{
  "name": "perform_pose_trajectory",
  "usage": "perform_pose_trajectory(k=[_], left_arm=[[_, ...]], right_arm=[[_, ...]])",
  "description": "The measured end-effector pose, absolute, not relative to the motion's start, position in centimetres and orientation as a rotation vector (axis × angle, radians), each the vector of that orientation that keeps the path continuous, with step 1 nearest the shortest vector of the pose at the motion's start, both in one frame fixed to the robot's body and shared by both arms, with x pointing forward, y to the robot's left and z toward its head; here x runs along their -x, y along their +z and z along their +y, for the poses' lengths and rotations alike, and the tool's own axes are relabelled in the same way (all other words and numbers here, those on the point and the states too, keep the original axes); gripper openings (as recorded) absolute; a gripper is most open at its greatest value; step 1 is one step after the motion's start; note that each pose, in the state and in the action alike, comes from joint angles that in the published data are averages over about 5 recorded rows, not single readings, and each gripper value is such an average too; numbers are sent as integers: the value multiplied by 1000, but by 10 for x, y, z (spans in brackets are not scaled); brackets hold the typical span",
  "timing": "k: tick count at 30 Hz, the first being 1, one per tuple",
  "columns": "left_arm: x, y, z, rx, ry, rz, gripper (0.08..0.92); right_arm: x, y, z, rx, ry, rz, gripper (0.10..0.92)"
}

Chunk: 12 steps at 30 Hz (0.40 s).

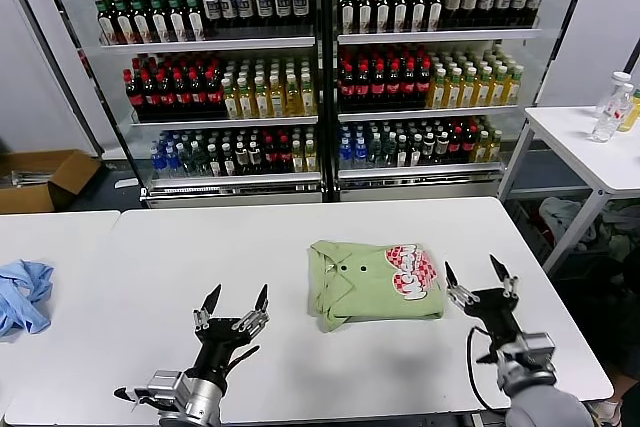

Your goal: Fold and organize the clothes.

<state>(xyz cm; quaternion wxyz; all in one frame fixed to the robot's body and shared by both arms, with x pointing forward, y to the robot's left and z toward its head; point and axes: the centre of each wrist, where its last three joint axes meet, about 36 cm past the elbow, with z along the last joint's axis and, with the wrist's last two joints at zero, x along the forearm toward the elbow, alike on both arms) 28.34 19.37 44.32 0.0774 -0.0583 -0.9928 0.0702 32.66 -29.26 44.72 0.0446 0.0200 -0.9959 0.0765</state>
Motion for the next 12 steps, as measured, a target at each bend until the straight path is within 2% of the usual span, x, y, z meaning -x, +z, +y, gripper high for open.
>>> perform_pose_trajectory(k=[12], left_arm=[[-267,451,194,155,123,-2986,822]], right_arm=[[-280,469,-283,-47,260,-3076,823]])
